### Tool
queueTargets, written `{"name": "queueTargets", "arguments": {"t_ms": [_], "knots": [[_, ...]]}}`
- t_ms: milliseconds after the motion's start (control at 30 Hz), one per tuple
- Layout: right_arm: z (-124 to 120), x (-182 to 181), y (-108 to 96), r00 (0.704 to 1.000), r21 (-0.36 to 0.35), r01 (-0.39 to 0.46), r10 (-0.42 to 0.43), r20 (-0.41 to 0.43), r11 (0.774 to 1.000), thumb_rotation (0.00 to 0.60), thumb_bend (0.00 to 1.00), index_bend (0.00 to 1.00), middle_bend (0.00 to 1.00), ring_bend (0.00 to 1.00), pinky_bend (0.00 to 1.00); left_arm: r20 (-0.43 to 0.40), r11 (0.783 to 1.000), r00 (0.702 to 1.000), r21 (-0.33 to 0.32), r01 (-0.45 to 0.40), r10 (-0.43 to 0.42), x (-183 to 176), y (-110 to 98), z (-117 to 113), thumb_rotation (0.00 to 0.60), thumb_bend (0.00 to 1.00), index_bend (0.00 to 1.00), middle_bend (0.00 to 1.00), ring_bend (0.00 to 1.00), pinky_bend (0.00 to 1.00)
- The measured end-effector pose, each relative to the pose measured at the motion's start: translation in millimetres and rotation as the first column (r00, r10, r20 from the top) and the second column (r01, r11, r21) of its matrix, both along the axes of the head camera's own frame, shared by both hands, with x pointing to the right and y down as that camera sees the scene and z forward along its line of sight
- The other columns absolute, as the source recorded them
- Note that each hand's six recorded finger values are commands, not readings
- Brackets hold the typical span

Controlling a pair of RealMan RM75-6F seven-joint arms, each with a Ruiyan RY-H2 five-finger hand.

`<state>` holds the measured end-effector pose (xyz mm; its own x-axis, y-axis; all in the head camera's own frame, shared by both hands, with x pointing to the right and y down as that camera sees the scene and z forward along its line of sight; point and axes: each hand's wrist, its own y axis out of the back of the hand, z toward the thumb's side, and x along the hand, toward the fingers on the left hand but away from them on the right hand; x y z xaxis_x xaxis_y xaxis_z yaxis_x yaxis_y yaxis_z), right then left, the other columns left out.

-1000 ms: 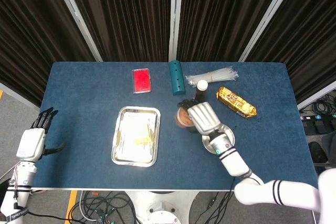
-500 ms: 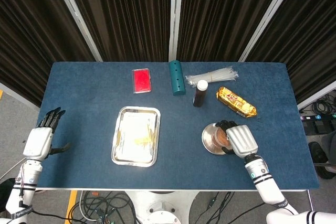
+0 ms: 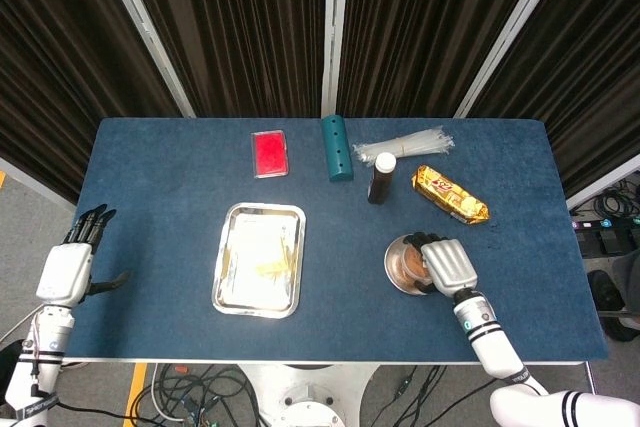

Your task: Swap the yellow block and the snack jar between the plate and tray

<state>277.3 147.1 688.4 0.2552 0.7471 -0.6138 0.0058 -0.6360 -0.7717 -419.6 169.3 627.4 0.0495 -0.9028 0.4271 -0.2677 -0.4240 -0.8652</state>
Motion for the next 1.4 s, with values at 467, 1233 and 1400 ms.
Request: {"name": "queueTargets", "arguments": {"t_ms": [467,1233,1400], "knots": [[-10,10,1,1.000,-0.044,-0.015,0.015,0.006,0.999,0.600,0.07,0.00,0.05,0.00,0.03,-0.004,1.000,1.000,0.000,0.010,-0.010,-5,2,-3,0.600,0.13,0.08,0.02,0.00,0.19],[-122,156,72,0.917,0.337,-0.363,0.396,-0.034,0.869,0.600,0.00,0.00,0.00,0.00,0.00,0.070,0.999,0.997,0.042,-0.016,0.013,-11,38,-33,0.600,0.13,0.09,0.05,0.00,0.19],[-119,181,92,0.892,0.360,-0.394,0.446,-0.072,0.846,0.600,0.00,0.00,0.00,0.00,0.00,0.103,0.998,0.994,0.057,-0.026,0.021,-9,40,-31,0.600,0.13,0.09,0.05,0.00,0.18]]}}
